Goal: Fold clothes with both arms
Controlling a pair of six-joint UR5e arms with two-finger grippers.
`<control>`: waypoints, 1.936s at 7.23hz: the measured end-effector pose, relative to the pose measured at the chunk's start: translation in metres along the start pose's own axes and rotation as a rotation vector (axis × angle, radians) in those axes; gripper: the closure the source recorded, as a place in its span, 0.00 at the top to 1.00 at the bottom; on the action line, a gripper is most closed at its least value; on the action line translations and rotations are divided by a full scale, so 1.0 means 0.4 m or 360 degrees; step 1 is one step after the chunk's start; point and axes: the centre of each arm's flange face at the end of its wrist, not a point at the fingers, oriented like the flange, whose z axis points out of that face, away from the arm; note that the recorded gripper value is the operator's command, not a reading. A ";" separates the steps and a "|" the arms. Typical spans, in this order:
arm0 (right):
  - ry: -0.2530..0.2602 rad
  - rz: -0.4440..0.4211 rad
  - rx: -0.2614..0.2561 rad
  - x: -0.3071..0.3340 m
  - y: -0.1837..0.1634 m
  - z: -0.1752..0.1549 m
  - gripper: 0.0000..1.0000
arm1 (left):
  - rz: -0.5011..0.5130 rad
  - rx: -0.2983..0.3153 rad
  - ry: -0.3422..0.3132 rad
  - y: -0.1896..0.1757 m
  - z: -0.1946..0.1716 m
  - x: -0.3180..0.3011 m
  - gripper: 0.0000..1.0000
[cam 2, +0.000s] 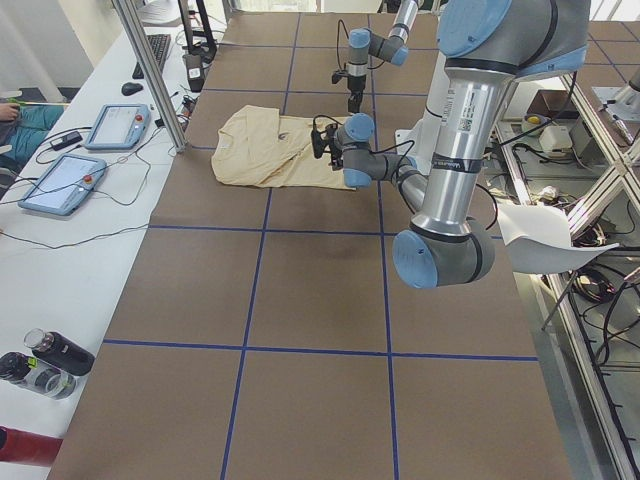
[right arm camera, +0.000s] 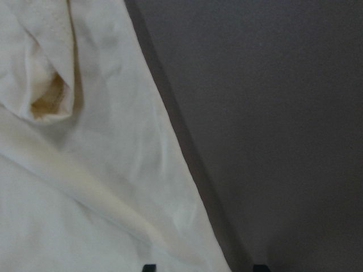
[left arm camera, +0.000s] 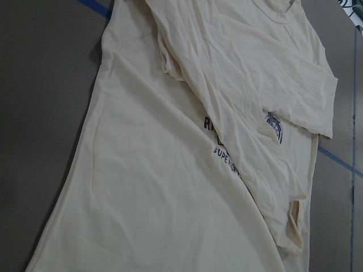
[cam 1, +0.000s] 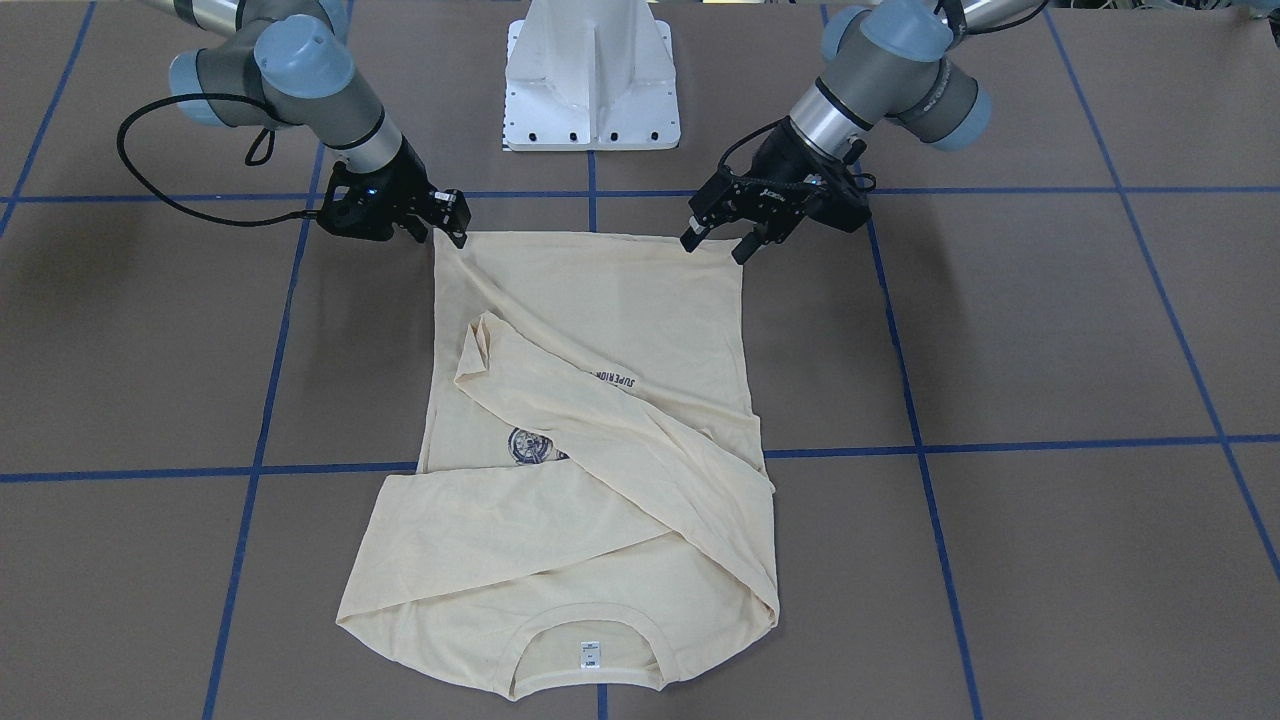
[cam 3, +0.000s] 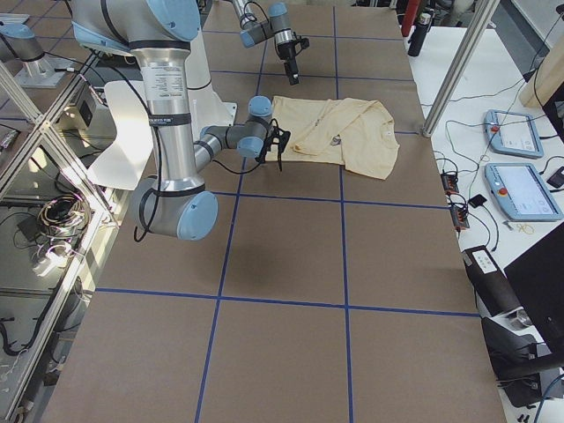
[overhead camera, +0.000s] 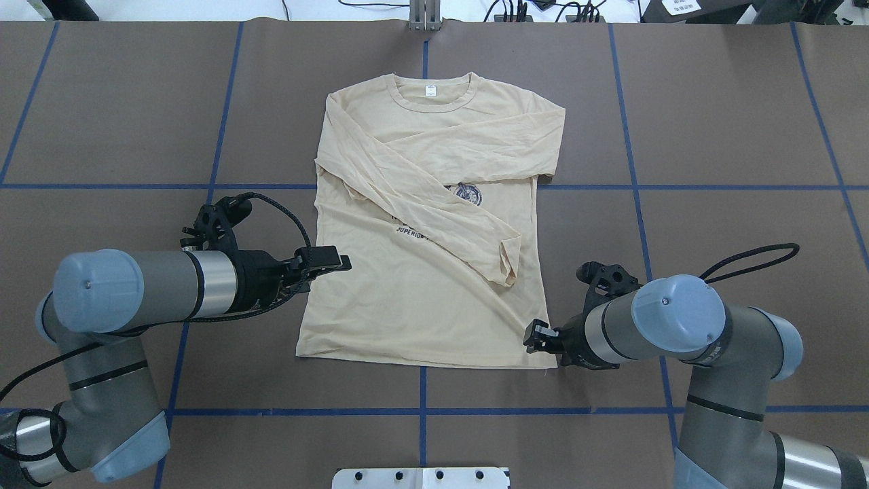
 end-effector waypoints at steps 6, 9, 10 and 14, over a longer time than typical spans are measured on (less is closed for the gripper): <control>0.0052 0.0011 0.0002 -0.029 0.008 0.005 0.58 | 0.0001 -0.0008 -0.0008 0.011 0.009 -0.004 0.99; 0.0067 0.0015 0.0001 -0.025 0.008 0.011 0.19 | 0.0002 -0.0012 -0.0010 0.016 0.012 -0.005 0.99; 0.0070 0.0016 0.0002 -0.026 0.008 0.010 0.00 | 0.0002 -0.0012 -0.0009 0.016 0.013 -0.005 0.99; 0.0068 0.0025 -0.0056 -0.033 0.009 -0.012 0.00 | 0.0001 -0.0011 -0.0021 0.016 0.017 -0.012 0.99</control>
